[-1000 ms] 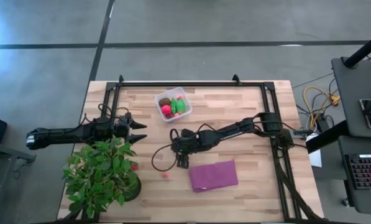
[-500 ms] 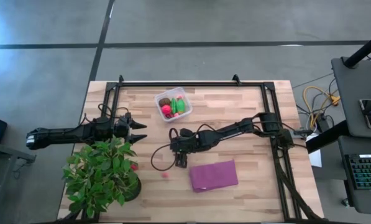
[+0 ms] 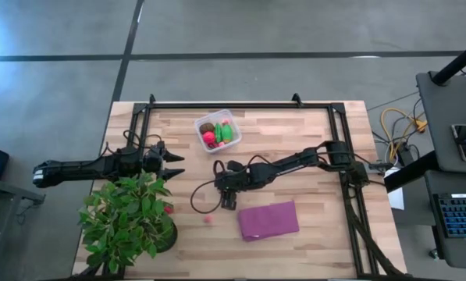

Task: Pick and placing Produce into tupperware
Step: Put the red cherry into the transparent bin

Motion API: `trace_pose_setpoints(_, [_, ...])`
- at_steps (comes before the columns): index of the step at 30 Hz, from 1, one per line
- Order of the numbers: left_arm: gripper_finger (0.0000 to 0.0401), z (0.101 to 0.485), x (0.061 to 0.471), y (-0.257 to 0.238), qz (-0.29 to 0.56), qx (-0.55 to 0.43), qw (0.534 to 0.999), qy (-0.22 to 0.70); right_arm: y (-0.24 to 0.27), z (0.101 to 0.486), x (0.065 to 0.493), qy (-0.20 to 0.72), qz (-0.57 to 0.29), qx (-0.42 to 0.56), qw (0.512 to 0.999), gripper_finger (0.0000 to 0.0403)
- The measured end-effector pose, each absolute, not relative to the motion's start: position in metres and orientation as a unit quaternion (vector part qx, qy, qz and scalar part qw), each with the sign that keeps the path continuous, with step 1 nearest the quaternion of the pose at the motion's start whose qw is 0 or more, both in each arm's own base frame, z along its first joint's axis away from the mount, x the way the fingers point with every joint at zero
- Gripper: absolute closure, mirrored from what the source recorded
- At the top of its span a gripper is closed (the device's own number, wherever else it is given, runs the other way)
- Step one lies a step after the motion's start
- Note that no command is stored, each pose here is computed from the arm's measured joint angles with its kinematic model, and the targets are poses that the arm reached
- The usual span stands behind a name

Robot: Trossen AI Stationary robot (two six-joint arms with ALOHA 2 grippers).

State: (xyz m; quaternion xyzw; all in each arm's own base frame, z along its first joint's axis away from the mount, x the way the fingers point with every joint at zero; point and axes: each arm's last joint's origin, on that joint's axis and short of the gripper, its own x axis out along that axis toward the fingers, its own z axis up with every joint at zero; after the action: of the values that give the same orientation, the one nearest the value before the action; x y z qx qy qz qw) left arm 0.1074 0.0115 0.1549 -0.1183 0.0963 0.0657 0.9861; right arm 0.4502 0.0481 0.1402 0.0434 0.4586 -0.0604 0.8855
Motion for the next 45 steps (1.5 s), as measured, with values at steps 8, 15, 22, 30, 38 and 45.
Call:
trace_pose_setpoints(8, [0.0177, 0.155, 0.107, 0.011, 0.066, -0.118, 0.986, 0.096, 0.048, 0.139, 0.45, 0.46, -0.06, 0.043, 0.885, 0.0271])
trace_pose_setpoints(15, [0.0177, 0.155, 0.107, 0.011, 0.066, -0.118, 0.986, 0.096, 0.048, 0.139, 0.449, 0.46, -0.06, 0.043, 0.885, 0.0306])
trace_pose_setpoints(22, [0.0177, 0.155, 0.107, 0.011, 0.066, -0.118, 0.986, 0.096, 0.048, 0.139, 0.45, 0.46, -0.06, 0.043, 0.885, 0.0334])
trace_pose_setpoints(30, [0.0177, 0.155, 0.107, 0.011, 0.066, -0.118, 0.986, 0.095, 0.048, 0.139, 0.45, 0.46, -0.06, 0.043, 0.885, 0.0331])
trace_pose_setpoints(38, [0.0177, 0.155, 0.107, 0.011, 0.066, -0.118, 0.986, 0.096, 0.047, 0.156, 0.448, 0.443, -0.062, 0.045, 0.893, 0.0331])
trace_pose_setpoints(45, [0.0177, 0.155, 0.107, 0.011, 0.066, -0.118, 0.986, 0.096, 0.038, 0.198, 0.441, 0.391, -0.113, 0.032, 0.913, 0.0328])
